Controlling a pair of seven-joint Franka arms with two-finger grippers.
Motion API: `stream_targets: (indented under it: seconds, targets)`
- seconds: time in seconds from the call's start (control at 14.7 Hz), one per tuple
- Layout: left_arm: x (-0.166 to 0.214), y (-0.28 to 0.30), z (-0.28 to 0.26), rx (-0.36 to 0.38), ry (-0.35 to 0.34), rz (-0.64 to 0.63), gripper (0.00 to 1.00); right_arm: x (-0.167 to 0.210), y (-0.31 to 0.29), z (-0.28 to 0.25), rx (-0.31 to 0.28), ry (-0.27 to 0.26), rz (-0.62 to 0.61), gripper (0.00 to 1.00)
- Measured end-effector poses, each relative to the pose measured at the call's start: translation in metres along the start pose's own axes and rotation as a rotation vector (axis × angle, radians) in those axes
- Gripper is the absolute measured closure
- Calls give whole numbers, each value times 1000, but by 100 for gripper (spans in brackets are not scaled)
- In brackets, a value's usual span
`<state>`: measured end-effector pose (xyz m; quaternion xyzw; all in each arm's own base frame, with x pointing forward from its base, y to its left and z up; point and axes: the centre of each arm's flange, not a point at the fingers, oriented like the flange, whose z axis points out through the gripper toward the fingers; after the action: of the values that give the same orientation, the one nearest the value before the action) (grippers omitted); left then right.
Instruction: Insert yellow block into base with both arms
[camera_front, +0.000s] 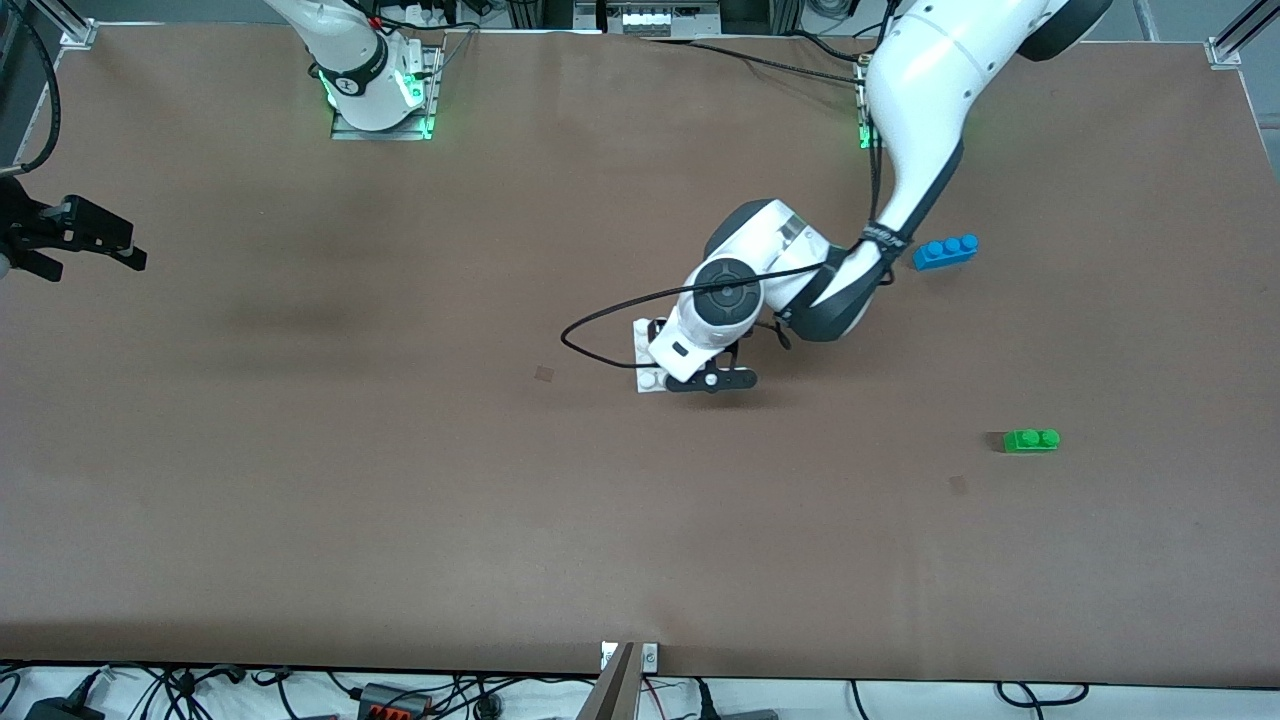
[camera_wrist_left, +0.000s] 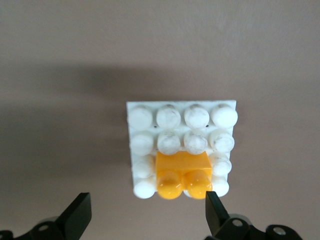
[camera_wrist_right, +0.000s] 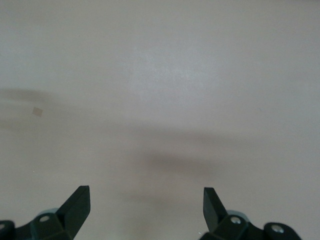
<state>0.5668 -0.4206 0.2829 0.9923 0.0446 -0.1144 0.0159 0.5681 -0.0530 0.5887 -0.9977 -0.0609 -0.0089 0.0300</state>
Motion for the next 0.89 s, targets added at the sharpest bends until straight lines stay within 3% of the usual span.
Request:
stream_targets:
  seconds: [0.27, 0.89]
  targets:
    - [20, -42, -53, 5, 45, 75, 0, 0, 0, 0, 0, 0, -1, 0]
    - [46, -197, -121, 100, 121, 82, 0, 0, -1, 0, 0, 0, -2, 0]
